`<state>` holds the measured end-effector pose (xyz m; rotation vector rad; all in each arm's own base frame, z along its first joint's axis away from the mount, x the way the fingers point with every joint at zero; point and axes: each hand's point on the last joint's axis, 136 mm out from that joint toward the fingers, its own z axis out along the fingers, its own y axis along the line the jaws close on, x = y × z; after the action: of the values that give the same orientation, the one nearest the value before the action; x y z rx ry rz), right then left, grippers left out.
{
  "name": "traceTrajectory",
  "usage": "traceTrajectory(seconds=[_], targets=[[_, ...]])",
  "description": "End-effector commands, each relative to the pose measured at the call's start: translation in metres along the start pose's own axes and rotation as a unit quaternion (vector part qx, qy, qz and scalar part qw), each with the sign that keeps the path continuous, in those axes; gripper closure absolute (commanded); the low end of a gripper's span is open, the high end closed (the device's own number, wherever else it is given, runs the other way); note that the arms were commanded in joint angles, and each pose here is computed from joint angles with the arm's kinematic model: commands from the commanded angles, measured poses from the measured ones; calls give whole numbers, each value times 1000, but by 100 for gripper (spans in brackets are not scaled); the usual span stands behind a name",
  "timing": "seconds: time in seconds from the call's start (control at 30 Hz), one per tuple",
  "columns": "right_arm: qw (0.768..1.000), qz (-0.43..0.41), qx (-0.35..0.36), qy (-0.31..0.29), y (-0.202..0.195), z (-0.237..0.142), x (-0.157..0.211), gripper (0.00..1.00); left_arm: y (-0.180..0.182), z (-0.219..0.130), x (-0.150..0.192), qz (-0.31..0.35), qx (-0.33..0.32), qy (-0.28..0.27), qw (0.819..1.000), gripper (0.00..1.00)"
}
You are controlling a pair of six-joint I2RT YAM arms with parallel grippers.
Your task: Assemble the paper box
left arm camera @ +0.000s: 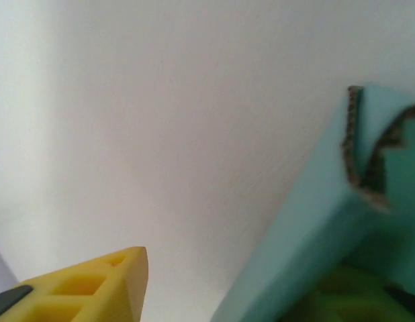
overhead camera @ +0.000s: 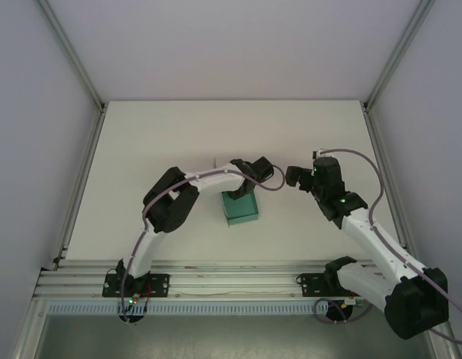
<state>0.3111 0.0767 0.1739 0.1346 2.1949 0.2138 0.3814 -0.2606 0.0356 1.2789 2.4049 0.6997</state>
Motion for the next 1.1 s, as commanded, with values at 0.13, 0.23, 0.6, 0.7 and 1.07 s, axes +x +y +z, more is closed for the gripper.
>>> traceTrajectory(seconds=[0.13, 0.23, 0.6, 0.7, 1.07], targets=[[1000, -12, -29, 2, 4, -20, 4, 0, -4, -32, -18, 21, 64, -69, 995, 24], [999, -16, -36, 4, 6, -22, 6, 0, -1, -42, -19, 27, 78, -84, 993, 6], [998, -38, -57, 8, 11, -26, 4, 0, 34, -84, -30, -38, 102, -157, 982, 0], [997, -37, -69, 12, 14, -26, 4, 0, 62, -109, -38, -102, 112, -201, 968, 0], [972, -145, -172, 66, 59, -1, 4, 3, 164, -185, -16, -335, 128, -330, 873, 0]])
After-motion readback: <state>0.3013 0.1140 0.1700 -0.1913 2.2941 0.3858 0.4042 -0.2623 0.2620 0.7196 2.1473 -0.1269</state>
